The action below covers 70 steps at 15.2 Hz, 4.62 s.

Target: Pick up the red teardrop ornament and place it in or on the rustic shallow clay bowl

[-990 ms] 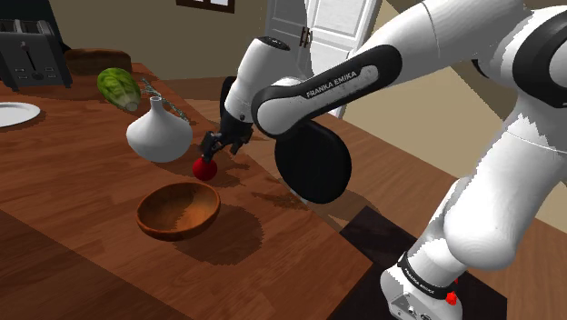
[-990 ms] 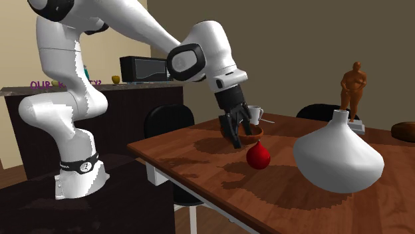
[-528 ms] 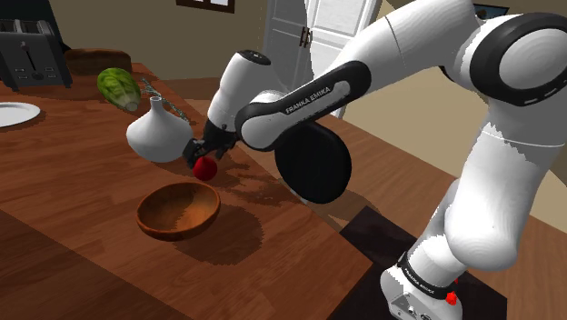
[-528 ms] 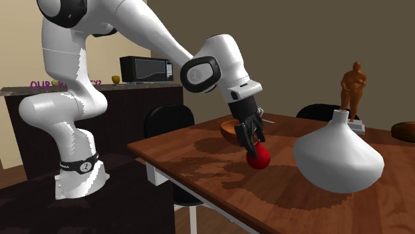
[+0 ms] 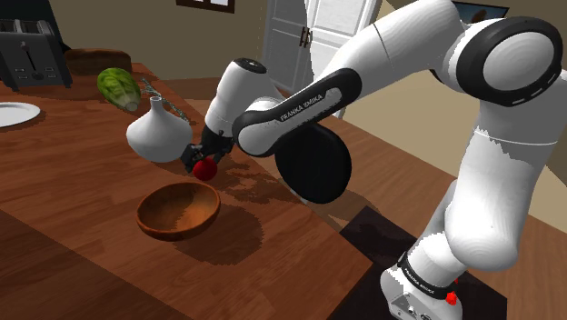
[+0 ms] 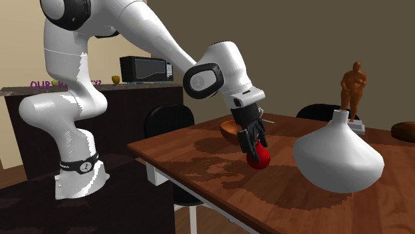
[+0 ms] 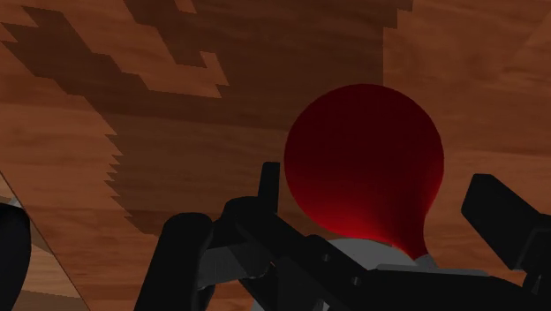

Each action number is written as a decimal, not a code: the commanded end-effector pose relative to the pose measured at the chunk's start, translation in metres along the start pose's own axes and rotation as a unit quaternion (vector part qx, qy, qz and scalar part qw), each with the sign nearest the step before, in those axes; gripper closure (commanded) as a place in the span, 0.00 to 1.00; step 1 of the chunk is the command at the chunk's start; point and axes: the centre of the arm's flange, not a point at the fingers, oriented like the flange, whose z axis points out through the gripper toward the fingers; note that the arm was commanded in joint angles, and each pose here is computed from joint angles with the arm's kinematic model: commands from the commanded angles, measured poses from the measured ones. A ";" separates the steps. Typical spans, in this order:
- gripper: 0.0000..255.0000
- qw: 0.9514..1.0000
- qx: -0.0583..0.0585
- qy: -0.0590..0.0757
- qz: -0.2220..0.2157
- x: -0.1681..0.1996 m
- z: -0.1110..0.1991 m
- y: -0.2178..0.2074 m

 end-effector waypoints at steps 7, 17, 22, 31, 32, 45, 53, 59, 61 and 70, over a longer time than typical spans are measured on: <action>1.00 1.000 0.000 0.000 0.000 0.000 0.000 0.000; 1.00 1.000 0.000 0.000 0.000 0.009 -0.024 -0.004; 1.00 1.000 0.000 0.000 0.000 0.019 -0.049 -0.007; 1.00 1.000 0.000 0.000 0.000 0.036 -0.093 -0.013; 1.00 1.000 0.000 0.000 0.000 0.038 -0.098 -0.014; 1.00 1.000 0.000 0.000 0.000 0.020 -0.144 -0.060; 1.00 1.000 0.000 0.000 0.000 -0.048 -0.156 -0.140; 1.00 1.000 0.000 0.000 0.000 -0.074 -0.139 -0.158; 1.00 1.000 0.000 0.000 0.000 -0.077 -0.130 -0.157; 1.00 1.000 0.000 0.000 0.000 -0.089 -0.099 -0.152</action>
